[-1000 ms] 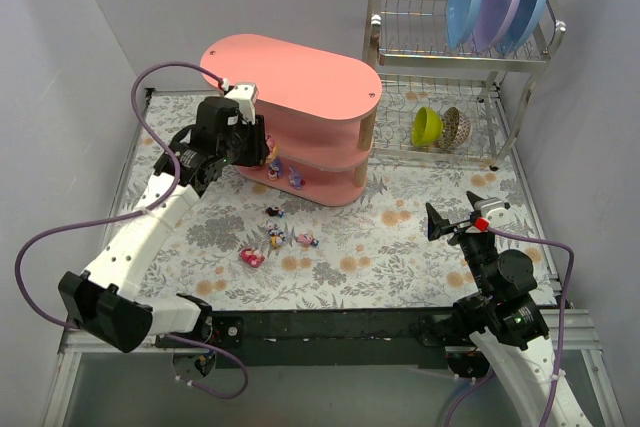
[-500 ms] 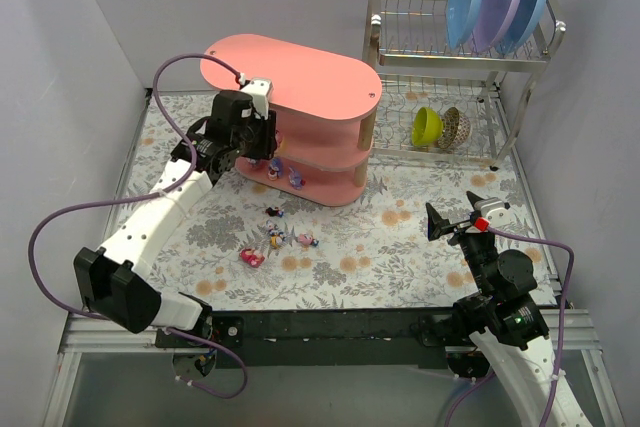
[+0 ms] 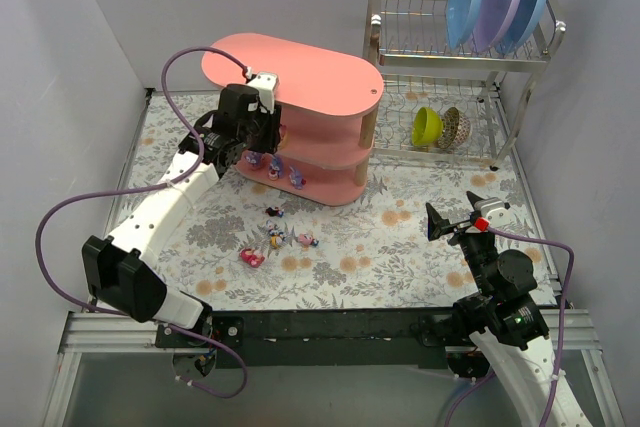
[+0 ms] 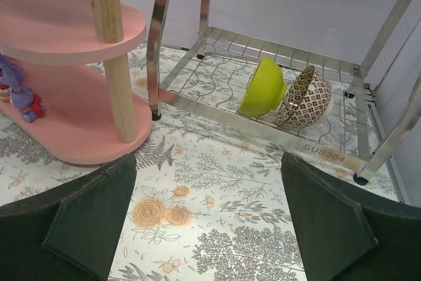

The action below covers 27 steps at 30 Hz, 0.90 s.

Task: Place and organize the plastic toys onto the shelf

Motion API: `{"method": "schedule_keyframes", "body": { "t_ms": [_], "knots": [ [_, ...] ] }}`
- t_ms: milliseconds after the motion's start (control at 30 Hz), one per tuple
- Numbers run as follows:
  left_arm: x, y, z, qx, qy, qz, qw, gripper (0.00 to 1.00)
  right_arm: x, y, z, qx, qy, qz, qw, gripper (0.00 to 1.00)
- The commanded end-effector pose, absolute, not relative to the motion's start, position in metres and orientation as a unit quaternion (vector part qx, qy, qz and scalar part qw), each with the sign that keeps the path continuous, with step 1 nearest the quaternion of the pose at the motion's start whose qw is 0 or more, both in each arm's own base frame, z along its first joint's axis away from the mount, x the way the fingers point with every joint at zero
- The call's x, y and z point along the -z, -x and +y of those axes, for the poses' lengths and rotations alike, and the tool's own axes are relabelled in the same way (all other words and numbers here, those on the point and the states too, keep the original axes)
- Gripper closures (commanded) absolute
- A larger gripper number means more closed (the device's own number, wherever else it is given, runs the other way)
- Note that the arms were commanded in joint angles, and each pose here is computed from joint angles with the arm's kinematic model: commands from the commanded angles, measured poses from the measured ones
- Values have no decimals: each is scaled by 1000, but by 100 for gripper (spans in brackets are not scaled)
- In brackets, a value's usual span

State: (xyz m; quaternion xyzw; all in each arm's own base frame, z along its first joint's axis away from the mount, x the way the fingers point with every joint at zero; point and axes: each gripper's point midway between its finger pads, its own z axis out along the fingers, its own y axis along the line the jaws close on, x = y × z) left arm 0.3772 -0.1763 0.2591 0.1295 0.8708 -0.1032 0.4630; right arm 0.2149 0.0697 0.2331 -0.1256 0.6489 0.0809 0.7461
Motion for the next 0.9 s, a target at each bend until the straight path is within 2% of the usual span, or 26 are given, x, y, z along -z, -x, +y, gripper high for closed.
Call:
{"method": "schedule_keyframes", "body": {
  "t_ms": [0,233,400,867],
  "knots": [
    [-275,-389,-176,94,-118,857,493,73,-284,-187,57,-104,91,553,822,2],
    [-270,-384,-172,96,-103,857,496,54,-285,-187,57,-104,93,552,822,2],
    [-271,-381,-170,101,-91,853,503,46,-285,-187,57,-104,92,553,821,2],
    [-291,-365,-166,146,-43,826,543,45,-285,-186,57,-104,93,553,822,2]
  ]
}}
